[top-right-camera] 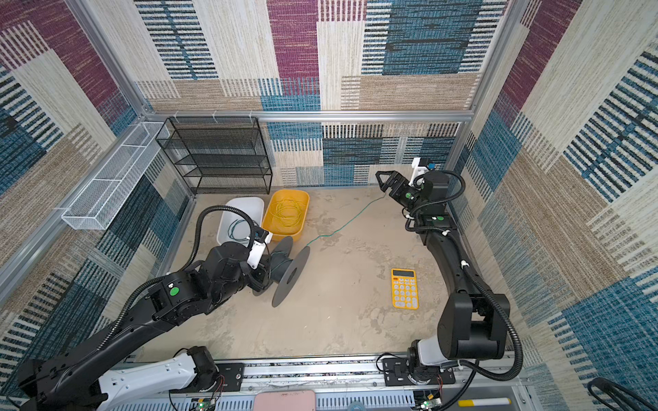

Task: Wrap the cables

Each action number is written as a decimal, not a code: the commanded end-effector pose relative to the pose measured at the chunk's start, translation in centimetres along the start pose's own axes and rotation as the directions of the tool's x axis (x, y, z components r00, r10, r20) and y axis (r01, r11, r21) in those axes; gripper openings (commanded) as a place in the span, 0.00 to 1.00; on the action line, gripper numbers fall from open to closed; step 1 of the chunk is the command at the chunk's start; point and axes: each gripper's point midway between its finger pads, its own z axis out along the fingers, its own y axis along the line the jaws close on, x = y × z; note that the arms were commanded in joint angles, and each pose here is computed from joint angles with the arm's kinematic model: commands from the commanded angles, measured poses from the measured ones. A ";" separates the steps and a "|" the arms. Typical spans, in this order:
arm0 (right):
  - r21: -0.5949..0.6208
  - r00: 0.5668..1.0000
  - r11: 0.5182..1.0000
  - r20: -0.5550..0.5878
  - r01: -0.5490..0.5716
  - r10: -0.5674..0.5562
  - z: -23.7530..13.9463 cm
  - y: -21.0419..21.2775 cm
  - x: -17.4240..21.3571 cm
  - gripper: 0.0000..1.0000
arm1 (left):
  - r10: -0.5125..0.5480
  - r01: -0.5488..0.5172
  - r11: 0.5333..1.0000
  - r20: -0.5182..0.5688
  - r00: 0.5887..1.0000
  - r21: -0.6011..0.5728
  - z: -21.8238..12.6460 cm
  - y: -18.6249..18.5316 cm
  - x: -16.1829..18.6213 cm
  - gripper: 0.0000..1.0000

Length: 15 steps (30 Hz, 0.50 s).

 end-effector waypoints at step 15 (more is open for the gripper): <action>-0.054 0.970 0.976 -0.134 -0.213 0.204 5.7 -4.5 2.3 0.83 | -0.008 0.007 0.999 0.049 0.999 0.034 -0.7 -0.4 -1.2 0.00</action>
